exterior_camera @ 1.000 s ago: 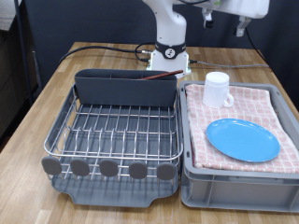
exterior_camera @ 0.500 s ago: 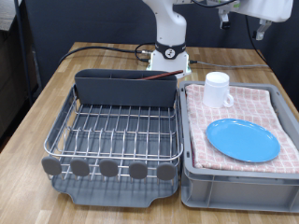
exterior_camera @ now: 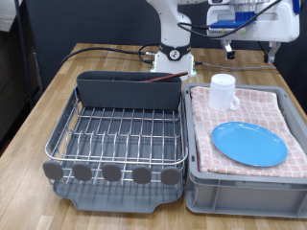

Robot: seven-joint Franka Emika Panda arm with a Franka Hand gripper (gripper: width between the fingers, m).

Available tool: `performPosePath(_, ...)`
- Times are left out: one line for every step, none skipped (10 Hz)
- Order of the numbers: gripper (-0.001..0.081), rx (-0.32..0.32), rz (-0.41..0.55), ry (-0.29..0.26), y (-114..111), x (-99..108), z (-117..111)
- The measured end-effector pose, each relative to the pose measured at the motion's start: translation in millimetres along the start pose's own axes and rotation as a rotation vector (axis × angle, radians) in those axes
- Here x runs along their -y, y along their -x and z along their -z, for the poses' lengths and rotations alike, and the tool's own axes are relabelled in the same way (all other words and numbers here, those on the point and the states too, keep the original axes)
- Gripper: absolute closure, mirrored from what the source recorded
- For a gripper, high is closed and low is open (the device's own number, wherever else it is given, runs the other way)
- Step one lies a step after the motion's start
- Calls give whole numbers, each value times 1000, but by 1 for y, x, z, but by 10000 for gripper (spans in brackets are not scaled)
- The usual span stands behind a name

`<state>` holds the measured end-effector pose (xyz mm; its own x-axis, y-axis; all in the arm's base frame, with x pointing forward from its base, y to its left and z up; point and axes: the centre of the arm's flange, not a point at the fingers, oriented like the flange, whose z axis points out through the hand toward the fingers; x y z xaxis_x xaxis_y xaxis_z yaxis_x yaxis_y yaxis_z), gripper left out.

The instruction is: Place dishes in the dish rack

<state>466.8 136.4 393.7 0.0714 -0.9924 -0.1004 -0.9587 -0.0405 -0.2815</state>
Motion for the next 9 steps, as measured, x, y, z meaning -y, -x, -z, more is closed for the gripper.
performPosePath(4,5,17,-41,-1,0,-12)
performPosePath(4,8,28,-75,-2,-2,-24)
performPosePath(4,10,34,-86,-3,-4,-35)
performPosePath(4,18,38,-73,-4,-7,-46)
performPosePath(4,28,38,-54,-5,-9,-54)
performPosePath(4,34,38,-38,-5,-12,-61)
performPosePath(4,40,37,-23,-6,-14,-68)
performPosePath(4,47,38,-12,-7,-17,-74)
performPosePath(4,54,38,-8,-9,-20,-79)
